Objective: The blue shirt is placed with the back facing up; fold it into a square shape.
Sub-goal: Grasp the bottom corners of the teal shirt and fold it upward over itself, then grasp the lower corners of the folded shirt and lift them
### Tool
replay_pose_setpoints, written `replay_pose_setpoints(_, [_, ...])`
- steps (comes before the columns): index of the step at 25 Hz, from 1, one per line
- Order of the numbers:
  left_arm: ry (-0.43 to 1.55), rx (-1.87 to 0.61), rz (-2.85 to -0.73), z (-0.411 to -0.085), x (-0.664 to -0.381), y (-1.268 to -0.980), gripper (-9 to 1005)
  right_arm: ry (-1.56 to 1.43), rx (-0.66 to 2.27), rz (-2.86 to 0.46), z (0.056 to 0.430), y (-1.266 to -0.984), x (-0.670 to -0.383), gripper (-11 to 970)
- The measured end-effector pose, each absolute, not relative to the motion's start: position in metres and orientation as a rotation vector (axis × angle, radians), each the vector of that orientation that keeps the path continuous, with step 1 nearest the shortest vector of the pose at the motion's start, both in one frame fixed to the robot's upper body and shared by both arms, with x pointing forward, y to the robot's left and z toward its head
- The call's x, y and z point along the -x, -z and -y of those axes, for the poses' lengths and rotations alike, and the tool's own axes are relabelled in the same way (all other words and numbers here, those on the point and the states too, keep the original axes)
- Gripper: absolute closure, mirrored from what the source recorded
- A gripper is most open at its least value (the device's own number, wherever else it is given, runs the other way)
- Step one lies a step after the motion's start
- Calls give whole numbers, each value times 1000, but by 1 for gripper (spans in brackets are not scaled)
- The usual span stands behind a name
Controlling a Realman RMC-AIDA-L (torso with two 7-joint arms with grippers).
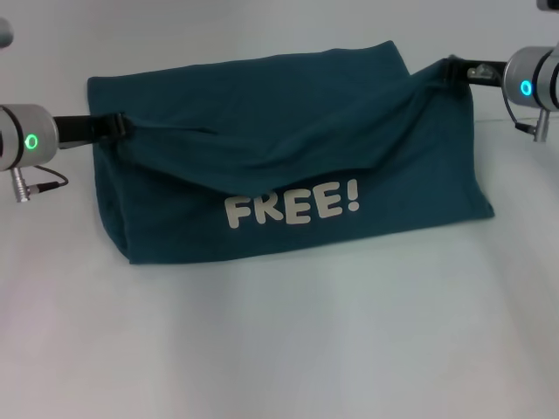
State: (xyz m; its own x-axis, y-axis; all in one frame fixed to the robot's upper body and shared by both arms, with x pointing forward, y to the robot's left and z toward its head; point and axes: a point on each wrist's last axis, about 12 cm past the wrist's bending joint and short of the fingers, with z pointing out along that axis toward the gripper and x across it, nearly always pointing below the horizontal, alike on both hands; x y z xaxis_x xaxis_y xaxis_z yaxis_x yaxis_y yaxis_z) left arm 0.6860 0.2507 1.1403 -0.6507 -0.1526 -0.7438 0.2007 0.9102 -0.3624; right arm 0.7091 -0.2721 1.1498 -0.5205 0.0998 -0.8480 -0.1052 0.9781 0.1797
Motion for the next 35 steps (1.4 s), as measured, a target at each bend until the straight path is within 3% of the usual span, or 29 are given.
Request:
replay_pose_setpoints(30, [527,33,-2235,-254,-686,-1134,848,-200,73,-2135,275,-1145,-708,861])
replay_pose_setpoints(35, [536,61,-2235,-259,-685,-1134,762,-211,48,-2147,283,-1145,-706,640])
